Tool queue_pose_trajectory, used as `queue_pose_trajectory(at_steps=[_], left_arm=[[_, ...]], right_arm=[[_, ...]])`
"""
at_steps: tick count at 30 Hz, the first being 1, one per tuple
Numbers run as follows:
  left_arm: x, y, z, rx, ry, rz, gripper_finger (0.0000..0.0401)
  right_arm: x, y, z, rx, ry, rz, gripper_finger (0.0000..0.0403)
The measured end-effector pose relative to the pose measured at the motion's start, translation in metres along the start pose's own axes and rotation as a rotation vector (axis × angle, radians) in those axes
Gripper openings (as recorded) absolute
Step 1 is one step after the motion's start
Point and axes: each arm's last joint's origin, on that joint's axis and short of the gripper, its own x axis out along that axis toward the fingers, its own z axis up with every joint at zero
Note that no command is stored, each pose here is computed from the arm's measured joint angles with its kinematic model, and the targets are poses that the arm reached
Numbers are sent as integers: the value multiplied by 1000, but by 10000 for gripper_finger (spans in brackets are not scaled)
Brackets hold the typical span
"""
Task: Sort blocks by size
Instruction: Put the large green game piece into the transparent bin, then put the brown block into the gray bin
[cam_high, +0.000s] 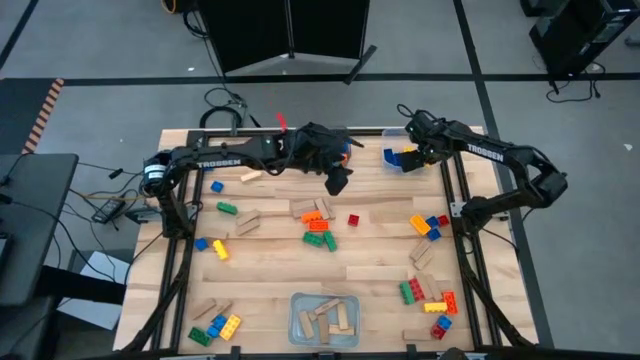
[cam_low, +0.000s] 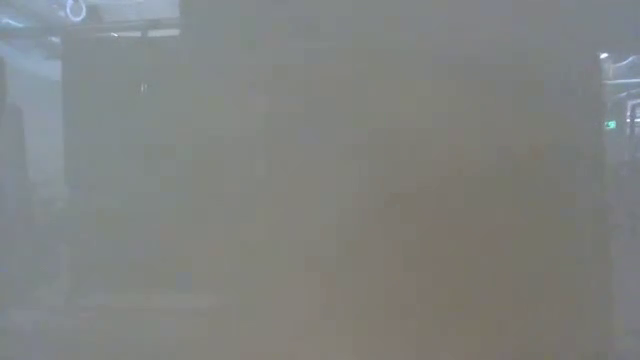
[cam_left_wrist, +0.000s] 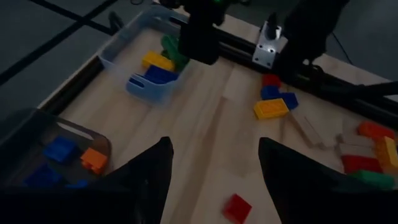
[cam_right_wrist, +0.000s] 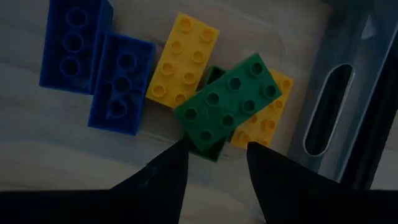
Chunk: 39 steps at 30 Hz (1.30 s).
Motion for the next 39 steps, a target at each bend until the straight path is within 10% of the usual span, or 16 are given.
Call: queue_pose_trajectory(at_steps=[22, 39], left_arm=[[-103, 24, -95, -186, -42, 87, 245], [-125, 17, -156, 152, 567, 199, 239]], right_arm=[[-93, -6, -56, 36, -235, 408, 175], [-111, 33, -94, -113, -233, 492, 166]])
